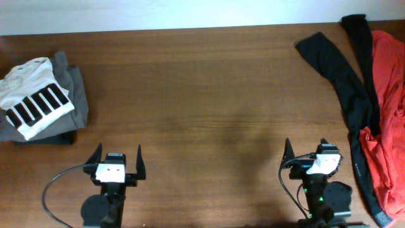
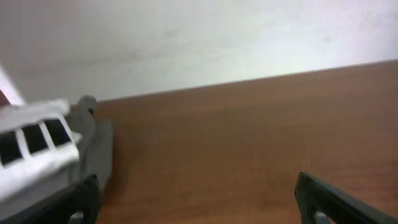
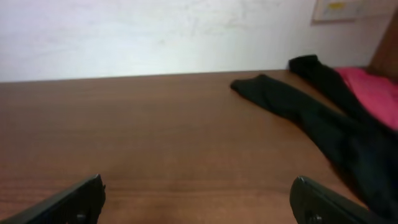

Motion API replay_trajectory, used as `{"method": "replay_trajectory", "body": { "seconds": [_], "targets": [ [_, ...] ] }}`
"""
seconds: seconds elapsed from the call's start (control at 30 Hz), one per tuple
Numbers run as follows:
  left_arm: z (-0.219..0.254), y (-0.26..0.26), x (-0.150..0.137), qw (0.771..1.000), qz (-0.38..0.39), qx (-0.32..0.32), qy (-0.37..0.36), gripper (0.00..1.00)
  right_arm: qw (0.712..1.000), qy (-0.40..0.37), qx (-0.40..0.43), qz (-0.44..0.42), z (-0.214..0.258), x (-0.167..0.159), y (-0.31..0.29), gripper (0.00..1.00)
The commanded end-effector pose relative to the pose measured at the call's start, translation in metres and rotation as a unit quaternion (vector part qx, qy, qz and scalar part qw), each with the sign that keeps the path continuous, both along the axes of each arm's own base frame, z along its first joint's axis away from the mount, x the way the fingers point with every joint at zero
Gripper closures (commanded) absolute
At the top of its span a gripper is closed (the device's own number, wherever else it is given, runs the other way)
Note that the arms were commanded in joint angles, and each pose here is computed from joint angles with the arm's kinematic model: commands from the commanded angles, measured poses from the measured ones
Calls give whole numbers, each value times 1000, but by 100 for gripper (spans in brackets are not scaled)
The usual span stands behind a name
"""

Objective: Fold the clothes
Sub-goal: 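Reach the right gripper to the red shirt and grasp its edge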

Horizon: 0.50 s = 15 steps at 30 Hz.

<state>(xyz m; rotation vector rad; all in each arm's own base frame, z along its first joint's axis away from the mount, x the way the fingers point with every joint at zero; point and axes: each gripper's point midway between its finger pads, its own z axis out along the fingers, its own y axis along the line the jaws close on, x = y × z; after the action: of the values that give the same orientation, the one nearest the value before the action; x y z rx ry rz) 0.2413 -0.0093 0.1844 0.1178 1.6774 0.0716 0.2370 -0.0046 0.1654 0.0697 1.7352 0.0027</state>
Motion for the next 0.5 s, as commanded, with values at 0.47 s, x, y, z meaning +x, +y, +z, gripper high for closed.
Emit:
{"method": "replay_trajectory", "body": {
  "seconds": [0.47],
  "targets": [
    [58, -10, 52, 982, -15, 14, 188, 1, 976, 207, -20, -63, 70, 24, -22, 1]
  ]
}}
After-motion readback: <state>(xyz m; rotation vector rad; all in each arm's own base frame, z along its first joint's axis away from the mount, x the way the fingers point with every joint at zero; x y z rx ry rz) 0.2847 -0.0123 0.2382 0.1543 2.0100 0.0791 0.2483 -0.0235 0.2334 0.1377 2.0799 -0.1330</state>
